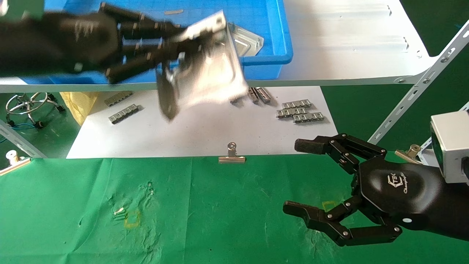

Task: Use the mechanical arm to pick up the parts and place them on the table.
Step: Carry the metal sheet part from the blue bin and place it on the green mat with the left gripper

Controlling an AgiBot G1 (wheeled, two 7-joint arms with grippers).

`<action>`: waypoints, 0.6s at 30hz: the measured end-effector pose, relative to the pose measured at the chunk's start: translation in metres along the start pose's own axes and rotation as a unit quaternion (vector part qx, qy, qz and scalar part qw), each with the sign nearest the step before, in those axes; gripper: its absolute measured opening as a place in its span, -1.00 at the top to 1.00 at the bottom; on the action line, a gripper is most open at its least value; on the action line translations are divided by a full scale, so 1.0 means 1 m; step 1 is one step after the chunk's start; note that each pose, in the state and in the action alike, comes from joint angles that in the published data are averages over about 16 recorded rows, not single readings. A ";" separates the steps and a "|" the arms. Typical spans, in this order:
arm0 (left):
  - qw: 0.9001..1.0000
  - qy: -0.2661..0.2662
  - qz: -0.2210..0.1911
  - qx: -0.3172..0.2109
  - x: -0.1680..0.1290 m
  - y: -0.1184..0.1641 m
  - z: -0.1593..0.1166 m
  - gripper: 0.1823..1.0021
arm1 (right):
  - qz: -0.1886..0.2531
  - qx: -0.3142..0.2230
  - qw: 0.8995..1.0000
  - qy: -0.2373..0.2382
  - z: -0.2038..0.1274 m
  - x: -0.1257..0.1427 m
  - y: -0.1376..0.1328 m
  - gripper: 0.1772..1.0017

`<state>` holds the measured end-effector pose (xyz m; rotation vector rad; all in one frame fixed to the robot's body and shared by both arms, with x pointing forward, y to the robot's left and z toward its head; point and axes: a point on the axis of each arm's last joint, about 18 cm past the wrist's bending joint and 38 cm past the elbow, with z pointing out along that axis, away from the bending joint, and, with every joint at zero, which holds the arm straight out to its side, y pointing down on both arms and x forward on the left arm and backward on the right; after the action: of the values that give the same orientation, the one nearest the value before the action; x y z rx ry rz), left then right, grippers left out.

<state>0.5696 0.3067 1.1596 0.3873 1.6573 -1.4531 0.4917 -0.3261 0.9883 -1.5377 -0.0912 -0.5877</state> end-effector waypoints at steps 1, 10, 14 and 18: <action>1.000 0.007 0.010 -0.001 0.007 0.003 -0.005 0.78 | 0.000 0.000 1.000 0.000 0.000 0.000 0.000 -1.00; 0.994 0.057 0.075 -0.055 0.071 0.053 -0.046 0.78 | 0.000 0.000 1.000 0.000 0.000 0.000 0.000 -1.00; 0.989 0.059 0.092 -0.097 0.085 0.088 -0.061 0.78 | 0.000 0.000 1.000 0.000 0.000 0.000 0.000 -1.00; 0.983 0.057 0.100 -0.142 0.094 0.128 -0.073 0.78 | 0.000 0.000 1.000 0.000 0.000 0.000 0.000 -1.00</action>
<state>0.5785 0.3792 1.0009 0.4680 1.8295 -1.0460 0.4917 -0.3261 0.9883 -1.5377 -0.0912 -0.5877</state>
